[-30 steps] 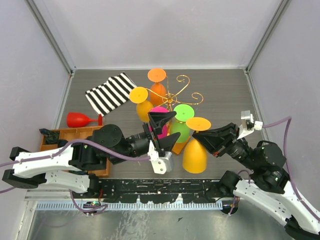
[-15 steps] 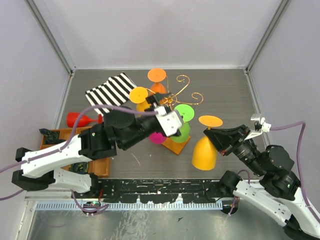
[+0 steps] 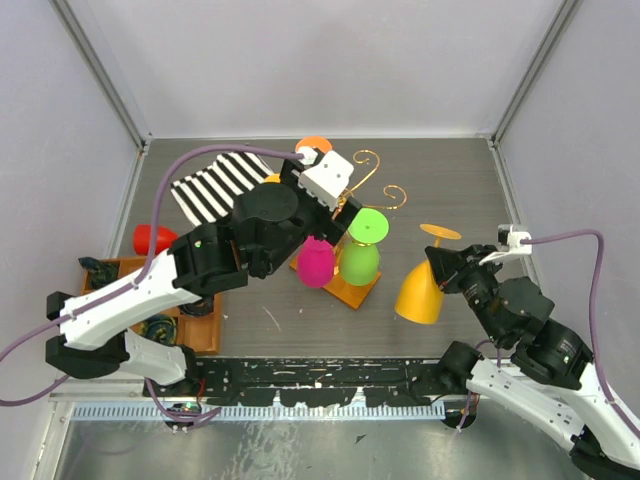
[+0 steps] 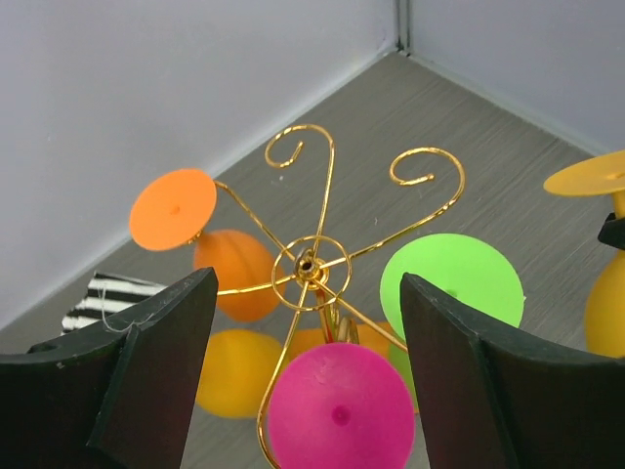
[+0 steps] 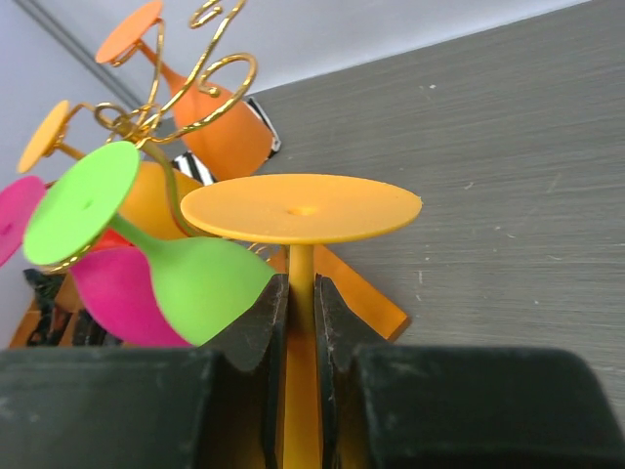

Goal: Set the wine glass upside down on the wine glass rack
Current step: Adjust the wine glass, then adjust the wine rack at the center of the board.

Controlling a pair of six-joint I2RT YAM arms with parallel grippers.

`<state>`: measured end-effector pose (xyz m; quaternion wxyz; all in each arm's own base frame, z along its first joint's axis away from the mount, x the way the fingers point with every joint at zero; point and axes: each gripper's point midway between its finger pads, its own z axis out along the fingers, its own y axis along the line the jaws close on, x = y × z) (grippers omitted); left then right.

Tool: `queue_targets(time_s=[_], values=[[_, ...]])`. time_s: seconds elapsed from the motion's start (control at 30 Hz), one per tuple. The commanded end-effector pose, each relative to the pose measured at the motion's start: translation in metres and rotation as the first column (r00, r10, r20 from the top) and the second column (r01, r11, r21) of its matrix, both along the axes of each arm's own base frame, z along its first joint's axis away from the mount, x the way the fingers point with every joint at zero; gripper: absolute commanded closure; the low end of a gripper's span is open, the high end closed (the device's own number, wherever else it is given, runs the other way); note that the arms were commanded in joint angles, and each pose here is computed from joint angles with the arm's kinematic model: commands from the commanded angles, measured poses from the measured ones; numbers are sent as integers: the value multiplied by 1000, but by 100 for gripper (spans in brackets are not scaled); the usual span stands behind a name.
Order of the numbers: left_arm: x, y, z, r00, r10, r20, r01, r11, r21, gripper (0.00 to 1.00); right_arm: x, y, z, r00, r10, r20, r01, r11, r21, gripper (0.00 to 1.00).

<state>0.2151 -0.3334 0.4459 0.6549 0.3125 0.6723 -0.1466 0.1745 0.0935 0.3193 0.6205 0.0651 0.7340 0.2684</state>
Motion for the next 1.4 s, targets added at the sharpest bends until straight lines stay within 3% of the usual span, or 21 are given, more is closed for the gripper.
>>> queue_targets(time_s=[0.0, 0.13, 0.4, 0.6, 0.77, 0.97, 1.37], values=[[9, 14, -5, 988, 134, -76, -137, 989, -48, 19, 6, -16, 15, 995, -101, 7, 101, 995, 26, 99], [15, 14, -6, 979, 182, -93, -187, 981, -49, 24, 10, -20, 11, 989, -146, -14, 146, 989, 36, 99], [21, 4, -14, 974, 196, -117, -199, 980, -23, 26, 14, -13, 5, 992, -124, 8, 124, 992, 17, 99], [30, 5, -17, 950, 246, -194, -267, 959, -91, 39, 12, -8, 14, 993, -79, 88, 77, 997, 29, 99], [31, -3, -23, 924, 272, -268, -317, 938, -142, 46, 16, -14, 3, 991, -132, 38, 132, 991, 4, 99], [34, -18, -39, 895, 288, -342, -360, 917, -170, 45, 13, -15, -7, 992, -126, 10, 126, 992, 7, 99], [50, -21, -58, 862, 405, -306, -456, 882, -120, 47, 7, -21, -11, 992, -128, 4, 128, 992, 21, 99]])
